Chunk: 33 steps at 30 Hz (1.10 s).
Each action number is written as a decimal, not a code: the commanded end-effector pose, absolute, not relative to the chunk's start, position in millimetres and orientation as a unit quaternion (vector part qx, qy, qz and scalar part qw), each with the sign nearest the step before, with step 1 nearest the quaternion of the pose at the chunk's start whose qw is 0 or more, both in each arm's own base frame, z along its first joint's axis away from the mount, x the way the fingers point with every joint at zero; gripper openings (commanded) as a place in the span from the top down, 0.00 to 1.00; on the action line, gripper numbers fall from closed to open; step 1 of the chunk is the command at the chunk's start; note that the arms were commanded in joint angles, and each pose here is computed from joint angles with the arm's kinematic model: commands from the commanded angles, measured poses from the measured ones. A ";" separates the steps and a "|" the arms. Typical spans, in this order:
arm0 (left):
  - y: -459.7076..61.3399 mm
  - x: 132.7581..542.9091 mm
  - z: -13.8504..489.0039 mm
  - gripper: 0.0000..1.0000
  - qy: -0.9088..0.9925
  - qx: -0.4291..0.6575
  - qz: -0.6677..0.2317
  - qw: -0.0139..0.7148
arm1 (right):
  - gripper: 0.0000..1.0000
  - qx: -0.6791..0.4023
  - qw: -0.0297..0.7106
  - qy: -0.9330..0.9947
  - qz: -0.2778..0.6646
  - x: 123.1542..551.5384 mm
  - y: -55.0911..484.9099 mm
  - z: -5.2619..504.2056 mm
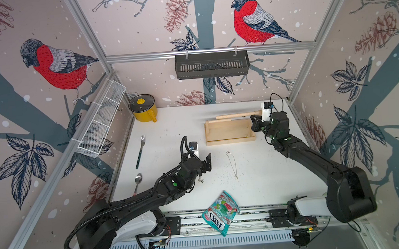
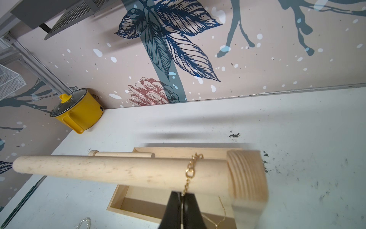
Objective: Take the necklace off the jewelry display stand
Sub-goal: Take off the necklace from the stand.
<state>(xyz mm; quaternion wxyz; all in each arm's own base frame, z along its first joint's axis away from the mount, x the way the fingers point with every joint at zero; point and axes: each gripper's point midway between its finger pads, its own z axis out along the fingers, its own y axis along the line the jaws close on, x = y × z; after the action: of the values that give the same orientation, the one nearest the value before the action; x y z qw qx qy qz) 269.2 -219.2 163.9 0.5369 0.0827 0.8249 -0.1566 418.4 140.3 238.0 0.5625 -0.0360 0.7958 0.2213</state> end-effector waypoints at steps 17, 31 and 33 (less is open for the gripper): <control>-233.1 277.3 162.6 0.03 0.820 0.096 -0.159 0.541 | 0.99 -0.103 0.568 0.779 0.244 409.9 180.0 256.6; -244.0 286.3 143.9 0.03 0.837 0.082 -0.157 0.517 | 0.99 -0.166 0.537 0.780 0.274 393.9 235.5 249.8; -250.0 288.3 140.1 0.03 0.842 0.084 -0.162 0.509 | 0.99 -0.176 0.534 0.779 0.277 391.5 244.5 250.7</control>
<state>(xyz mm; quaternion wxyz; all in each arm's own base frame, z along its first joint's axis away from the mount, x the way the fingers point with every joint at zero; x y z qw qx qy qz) 282.9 -241.9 134.1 0.5054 0.0975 0.8457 -0.1408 394.0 234.1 246.2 0.5334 -0.1586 0.7852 0.2718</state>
